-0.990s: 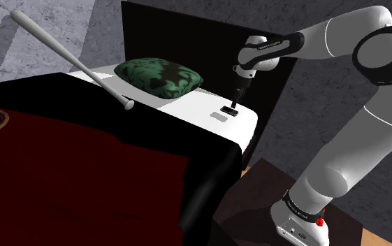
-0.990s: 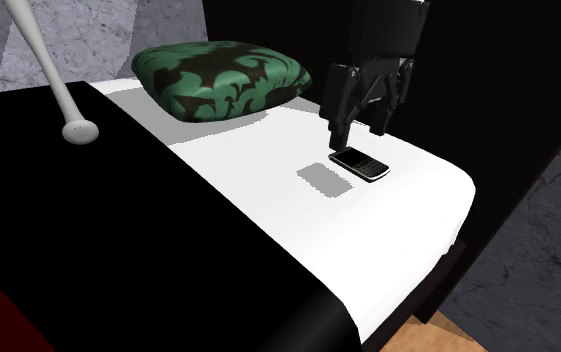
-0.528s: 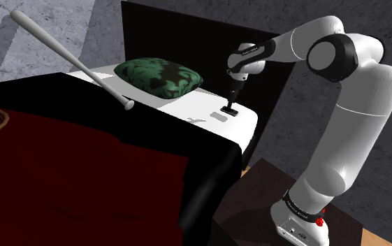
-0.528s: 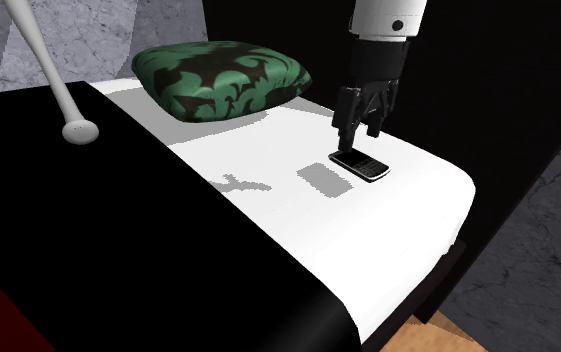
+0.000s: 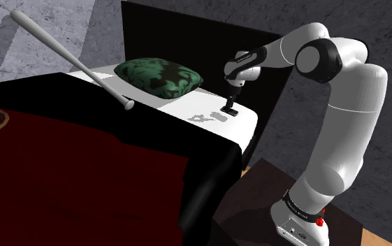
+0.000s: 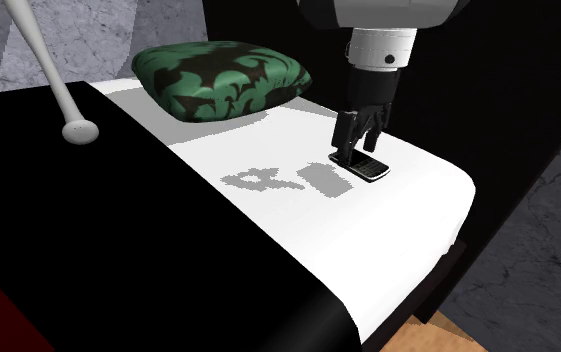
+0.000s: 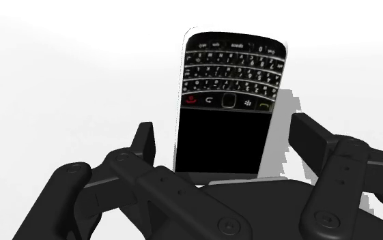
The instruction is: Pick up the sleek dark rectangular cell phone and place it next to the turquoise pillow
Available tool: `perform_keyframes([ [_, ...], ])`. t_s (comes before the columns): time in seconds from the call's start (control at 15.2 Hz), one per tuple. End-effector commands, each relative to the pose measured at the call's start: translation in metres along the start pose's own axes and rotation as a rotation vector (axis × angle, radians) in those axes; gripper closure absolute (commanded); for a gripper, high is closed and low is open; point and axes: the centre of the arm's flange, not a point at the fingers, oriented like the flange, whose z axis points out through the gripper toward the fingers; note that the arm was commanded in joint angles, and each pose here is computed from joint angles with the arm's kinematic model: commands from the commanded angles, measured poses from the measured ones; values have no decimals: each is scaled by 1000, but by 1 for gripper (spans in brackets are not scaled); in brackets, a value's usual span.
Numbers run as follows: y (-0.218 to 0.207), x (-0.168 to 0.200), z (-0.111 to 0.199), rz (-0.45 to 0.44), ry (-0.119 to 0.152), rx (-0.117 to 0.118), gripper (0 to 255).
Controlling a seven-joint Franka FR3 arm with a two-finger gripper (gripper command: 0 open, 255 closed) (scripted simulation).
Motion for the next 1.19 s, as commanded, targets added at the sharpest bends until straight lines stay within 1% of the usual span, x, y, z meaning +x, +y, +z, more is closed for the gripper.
perform_keyframes([
  [0.0,-1,1,6,0,0,0,0],
  [0.46,-1,1,6,0,0,0,0],
  [0.53,-1,1,6,0,0,0,255],
  [1.12,-1,1,6,0,0,0,255],
])
